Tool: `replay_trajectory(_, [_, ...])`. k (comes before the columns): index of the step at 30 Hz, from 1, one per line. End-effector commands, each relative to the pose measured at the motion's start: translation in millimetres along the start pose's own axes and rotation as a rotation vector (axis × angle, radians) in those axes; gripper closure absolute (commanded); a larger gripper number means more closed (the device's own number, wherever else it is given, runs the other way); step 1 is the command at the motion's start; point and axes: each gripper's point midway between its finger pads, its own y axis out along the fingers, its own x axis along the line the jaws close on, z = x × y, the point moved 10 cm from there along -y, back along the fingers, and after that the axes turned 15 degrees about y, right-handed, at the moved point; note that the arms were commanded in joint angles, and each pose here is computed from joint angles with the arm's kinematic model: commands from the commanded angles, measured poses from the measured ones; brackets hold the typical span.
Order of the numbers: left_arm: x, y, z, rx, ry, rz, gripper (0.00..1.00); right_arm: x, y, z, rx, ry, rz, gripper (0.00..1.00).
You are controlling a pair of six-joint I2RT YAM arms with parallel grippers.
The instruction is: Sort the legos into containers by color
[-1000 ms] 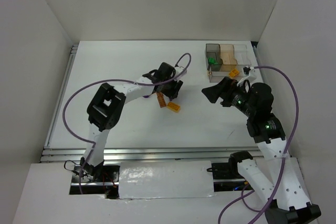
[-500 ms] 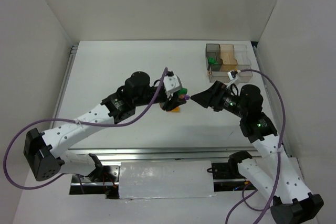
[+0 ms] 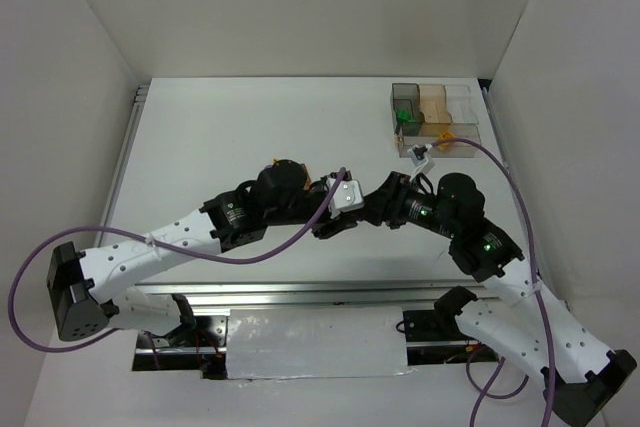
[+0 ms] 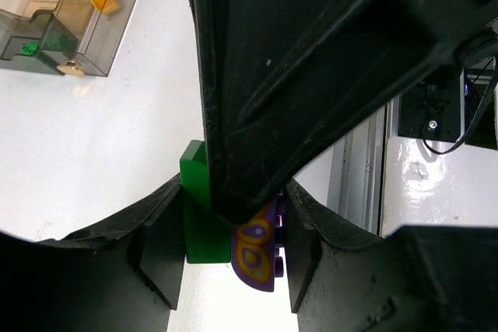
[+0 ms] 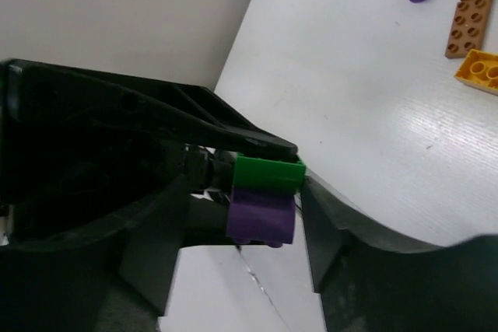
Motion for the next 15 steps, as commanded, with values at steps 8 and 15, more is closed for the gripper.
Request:
replay_trajectory(8, [14.2, -17.2, -26.4, -0.079, 0.061, -0.098, 1.0, -3.7, 1.2, 6.6, 0.008, -0.048, 0.003, 0.42])
replay_trajectory(15, [14.4, -18.2, -32.5, -0.108, 0.058, -0.074, 0.9, -8.1, 10.3, 11.5, 0.115, -0.056, -0.023, 0.84])
